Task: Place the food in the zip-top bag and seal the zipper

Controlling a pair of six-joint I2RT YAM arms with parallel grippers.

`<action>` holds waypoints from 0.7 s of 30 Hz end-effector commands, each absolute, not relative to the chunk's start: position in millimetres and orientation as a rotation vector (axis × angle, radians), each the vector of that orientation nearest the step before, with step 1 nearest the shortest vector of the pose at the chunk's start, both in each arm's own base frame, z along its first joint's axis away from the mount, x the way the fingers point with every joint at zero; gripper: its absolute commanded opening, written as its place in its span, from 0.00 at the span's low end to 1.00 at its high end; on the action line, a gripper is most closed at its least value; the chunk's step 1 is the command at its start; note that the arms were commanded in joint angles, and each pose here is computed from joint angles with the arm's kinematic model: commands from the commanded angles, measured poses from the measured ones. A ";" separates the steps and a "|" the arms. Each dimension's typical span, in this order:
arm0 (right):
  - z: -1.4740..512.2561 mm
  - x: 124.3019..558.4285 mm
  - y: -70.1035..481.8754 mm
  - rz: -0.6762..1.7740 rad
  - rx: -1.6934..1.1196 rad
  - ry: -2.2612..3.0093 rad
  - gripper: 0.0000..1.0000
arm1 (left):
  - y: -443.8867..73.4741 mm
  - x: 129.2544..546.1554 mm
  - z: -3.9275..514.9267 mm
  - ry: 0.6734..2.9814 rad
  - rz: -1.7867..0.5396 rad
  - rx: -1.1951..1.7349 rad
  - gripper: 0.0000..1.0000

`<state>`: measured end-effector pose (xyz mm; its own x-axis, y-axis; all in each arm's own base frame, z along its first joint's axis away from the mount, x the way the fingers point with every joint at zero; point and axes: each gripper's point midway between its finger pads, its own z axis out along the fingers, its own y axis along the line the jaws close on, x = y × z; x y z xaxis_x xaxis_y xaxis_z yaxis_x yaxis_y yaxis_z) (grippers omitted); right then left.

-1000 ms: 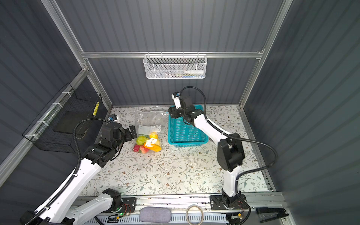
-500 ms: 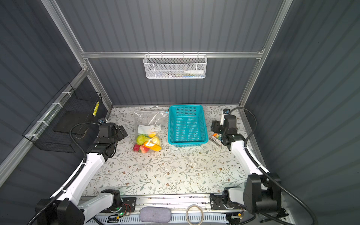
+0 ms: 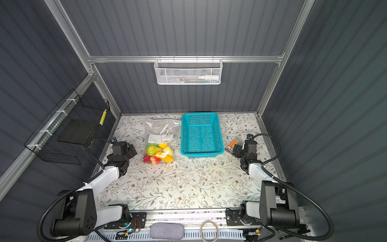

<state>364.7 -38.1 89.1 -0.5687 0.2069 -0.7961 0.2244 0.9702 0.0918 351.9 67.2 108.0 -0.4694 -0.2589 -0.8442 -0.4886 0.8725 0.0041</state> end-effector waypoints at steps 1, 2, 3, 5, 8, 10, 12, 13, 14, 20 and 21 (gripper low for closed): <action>116.5 381.9 -44.5 -0.046 0.287 2.023 0.89 | 60.5 371.6 119.0 1.971 0.267 -0.417 1.00; 121.0 383.2 -44.7 -0.048 0.276 1.979 0.90 | 58.2 373.3 114.0 1.972 0.259 -0.400 1.00; 125.7 384.1 -45.5 -0.052 0.272 1.938 0.90 | 56.2 375.2 110.0 1.976 0.254 -0.385 1.00; 133.0 382.5 -44.3 -0.070 0.234 1.872 0.90 | 54.3 378.1 103.0 1.973 0.259 -0.360 1.00; 123.6 377.7 -44.5 -0.069 0.231 1.812 0.90 | 55.2 384.7 100.3 1.940 0.277 -0.356 1.00; 123.6 379.3 -42.1 -0.062 0.207 1.748 0.92 | 53.5 392.3 97.8 1.937 0.273 -0.344 1.00; 118.4 378.3 -42.9 -0.063 0.225 1.813 0.95 | 48.7 400.8 94.6 1.934 0.248 -0.329 1.00; 119.7 379.2 -43.3 -0.070 0.222 1.791 0.98 | 44.6 404.2 90.1 1.954 0.254 -0.306 1.00; 122.6 379.9 -43.8 -0.078 0.222 1.763 0.99 | 39.9 406.0 85.7 1.963 0.266 -0.284 1.00; 121.5 379.1 -44.0 -0.082 0.229 1.780 0.99 | 13.0 405.1 76.6 1.923 0.304 -0.150 1.00; 120.7 379.4 -43.9 -0.083 0.227 1.788 0.99 | 16.4 401.6 74.3 1.904 0.334 -0.176 1.00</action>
<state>374.4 -42.8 106.4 -0.2600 0.1217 -0.9579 0.1912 0.9789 0.0725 400.7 15.1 62.6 -0.4213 -0.0098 -0.9069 -0.2553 0.9608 0.1082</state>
